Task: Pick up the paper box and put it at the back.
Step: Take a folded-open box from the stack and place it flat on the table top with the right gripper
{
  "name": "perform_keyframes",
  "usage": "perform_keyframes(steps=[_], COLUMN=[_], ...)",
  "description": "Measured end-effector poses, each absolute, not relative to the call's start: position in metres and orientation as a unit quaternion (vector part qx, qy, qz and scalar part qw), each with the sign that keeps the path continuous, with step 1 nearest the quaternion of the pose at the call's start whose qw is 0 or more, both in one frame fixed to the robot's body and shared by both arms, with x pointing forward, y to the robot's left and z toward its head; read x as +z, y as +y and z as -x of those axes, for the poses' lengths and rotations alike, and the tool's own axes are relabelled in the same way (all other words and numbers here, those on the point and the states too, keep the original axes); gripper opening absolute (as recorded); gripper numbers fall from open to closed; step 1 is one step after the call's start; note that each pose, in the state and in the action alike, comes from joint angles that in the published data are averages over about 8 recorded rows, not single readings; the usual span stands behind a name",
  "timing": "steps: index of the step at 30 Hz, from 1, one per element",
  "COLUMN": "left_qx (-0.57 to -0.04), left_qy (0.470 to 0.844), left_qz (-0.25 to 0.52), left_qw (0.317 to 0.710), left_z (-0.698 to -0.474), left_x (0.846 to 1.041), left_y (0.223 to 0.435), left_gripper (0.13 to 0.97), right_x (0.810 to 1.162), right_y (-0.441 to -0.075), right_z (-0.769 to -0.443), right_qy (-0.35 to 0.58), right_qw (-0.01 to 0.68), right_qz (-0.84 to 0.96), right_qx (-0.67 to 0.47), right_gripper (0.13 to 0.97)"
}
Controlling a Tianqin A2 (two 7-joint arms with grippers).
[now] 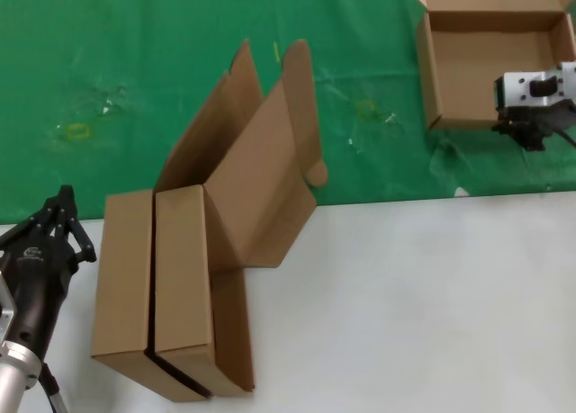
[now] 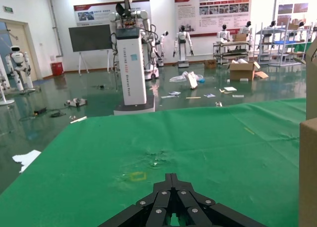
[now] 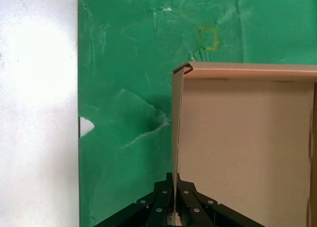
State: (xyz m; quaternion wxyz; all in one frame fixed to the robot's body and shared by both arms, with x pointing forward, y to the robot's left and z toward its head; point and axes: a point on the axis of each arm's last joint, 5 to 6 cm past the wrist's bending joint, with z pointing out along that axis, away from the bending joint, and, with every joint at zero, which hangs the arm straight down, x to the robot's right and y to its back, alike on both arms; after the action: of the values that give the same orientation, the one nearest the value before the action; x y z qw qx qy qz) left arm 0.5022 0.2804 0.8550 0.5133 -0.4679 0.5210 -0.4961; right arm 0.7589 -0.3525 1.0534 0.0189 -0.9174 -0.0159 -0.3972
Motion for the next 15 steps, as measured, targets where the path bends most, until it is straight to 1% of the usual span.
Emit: perform_keyframes(steps=[15], left_qx=[-0.496], left_qy=[0.521], left_qz=[0.468], left_qw=[0.513], left_z=[-0.5022], left_x=[0.855], left_y=[0.2804], left_gripper=[0.144], right_x=[1.0455], right_y=[-0.3511], right_z=[-0.7588], right_qy=[-0.013], right_qw=[0.023], right_qz=[0.917], right_qx=[-0.399], right_gripper=[0.154])
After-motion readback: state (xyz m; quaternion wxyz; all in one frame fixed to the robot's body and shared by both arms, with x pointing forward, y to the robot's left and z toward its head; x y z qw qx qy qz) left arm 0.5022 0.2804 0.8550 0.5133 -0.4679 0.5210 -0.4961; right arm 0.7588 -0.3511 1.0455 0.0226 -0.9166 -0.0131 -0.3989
